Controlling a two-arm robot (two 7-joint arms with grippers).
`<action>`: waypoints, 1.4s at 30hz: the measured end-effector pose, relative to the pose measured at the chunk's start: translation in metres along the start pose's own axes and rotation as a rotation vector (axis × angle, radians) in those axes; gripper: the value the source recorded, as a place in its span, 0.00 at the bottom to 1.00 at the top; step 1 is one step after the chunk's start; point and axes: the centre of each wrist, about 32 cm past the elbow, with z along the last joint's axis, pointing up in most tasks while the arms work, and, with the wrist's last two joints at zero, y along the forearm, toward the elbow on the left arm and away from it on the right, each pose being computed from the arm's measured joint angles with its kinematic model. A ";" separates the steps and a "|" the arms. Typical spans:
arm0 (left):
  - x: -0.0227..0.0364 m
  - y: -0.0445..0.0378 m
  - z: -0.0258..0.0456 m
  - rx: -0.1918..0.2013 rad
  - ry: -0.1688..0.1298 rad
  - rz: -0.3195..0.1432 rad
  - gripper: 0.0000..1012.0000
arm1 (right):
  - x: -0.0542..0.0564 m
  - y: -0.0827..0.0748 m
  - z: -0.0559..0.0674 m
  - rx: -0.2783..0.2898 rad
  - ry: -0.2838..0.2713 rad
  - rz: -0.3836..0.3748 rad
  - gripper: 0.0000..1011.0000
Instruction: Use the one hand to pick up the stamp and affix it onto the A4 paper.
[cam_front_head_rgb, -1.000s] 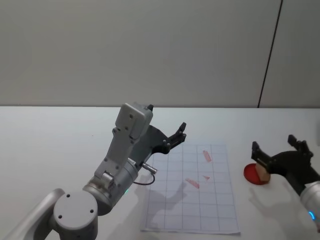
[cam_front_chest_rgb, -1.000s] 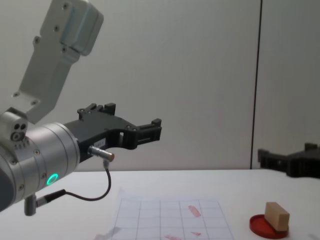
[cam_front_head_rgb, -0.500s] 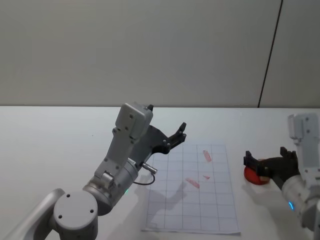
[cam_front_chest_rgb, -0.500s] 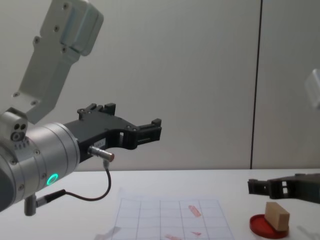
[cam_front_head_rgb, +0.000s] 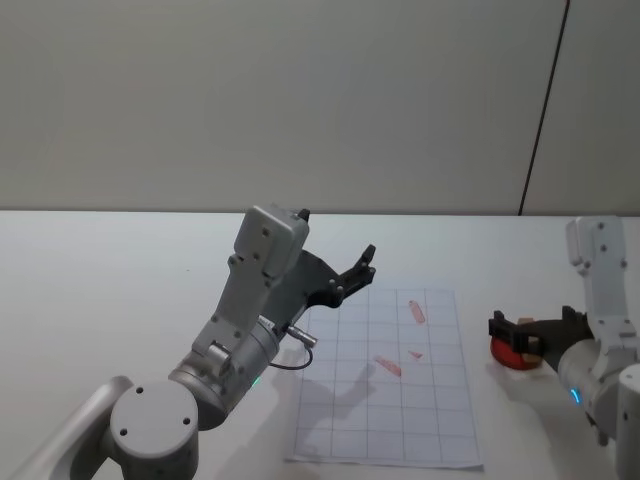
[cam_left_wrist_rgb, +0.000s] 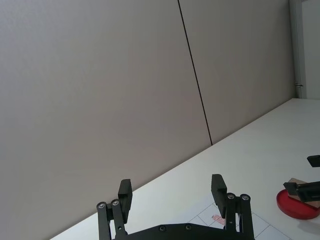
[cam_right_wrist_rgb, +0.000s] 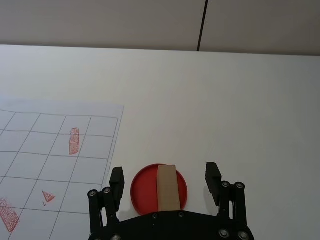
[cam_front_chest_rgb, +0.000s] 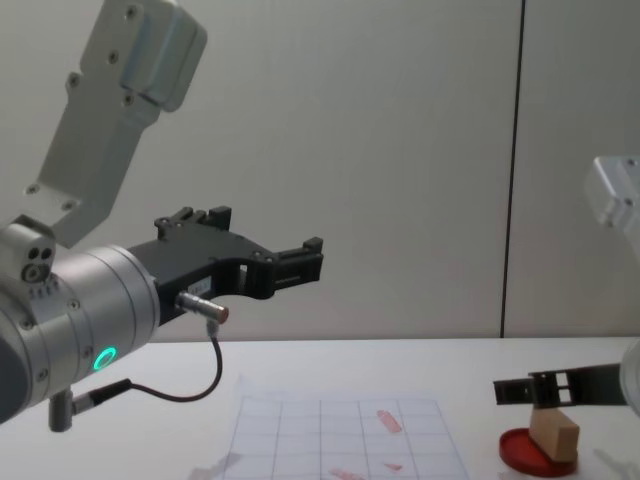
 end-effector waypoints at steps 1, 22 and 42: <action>0.0000 0.0000 0.0000 0.000 0.000 0.000 0.99 | 0.000 0.000 0.002 -0.012 0.004 -0.001 0.99; 0.0000 0.0000 0.0000 0.000 0.000 0.000 0.99 | 0.005 0.010 0.017 -0.136 0.074 -0.022 0.99; 0.0000 0.0000 0.0000 0.000 0.000 0.000 0.99 | 0.005 0.022 0.018 -0.175 0.087 -0.038 0.99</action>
